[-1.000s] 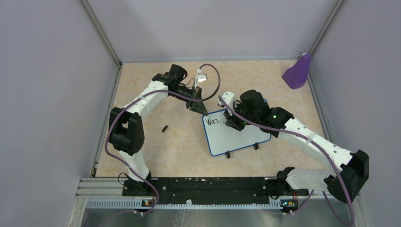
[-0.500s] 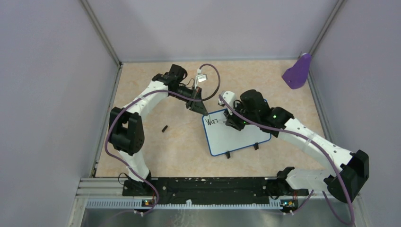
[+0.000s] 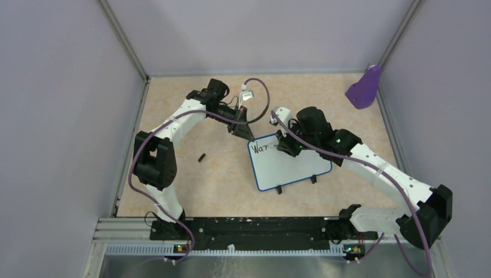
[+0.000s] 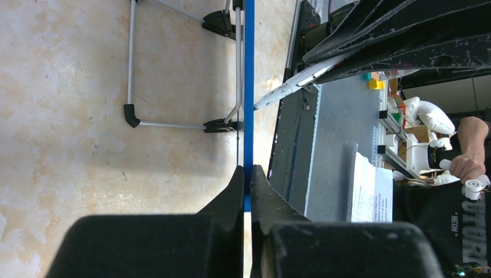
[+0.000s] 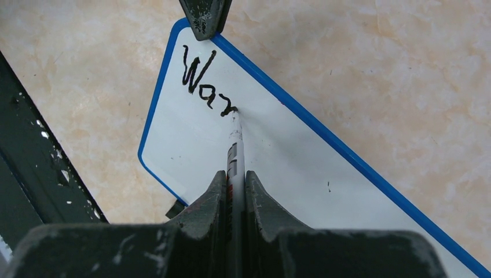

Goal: Write a sentence on the whiteboard

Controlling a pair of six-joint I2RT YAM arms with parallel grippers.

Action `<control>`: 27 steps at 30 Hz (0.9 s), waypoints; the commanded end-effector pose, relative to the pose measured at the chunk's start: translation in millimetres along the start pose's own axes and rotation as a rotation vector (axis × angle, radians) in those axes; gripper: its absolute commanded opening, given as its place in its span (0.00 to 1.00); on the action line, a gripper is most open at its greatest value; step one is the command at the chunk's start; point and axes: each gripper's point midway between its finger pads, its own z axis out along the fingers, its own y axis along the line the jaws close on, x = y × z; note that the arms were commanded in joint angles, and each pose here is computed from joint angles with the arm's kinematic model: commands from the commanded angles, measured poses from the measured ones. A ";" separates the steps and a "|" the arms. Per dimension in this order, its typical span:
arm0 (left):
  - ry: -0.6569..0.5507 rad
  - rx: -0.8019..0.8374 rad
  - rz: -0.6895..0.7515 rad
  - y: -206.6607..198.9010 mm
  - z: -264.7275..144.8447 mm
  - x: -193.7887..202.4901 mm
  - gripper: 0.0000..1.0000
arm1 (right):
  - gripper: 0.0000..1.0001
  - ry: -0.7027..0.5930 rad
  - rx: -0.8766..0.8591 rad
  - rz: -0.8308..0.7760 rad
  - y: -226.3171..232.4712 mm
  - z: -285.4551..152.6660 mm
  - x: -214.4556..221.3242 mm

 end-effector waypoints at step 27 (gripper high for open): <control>0.017 0.023 0.010 -4.8 7.4 2.7 0.00 | 0.00 -0.057 -0.047 -0.051 4.4 -22.9 -12.1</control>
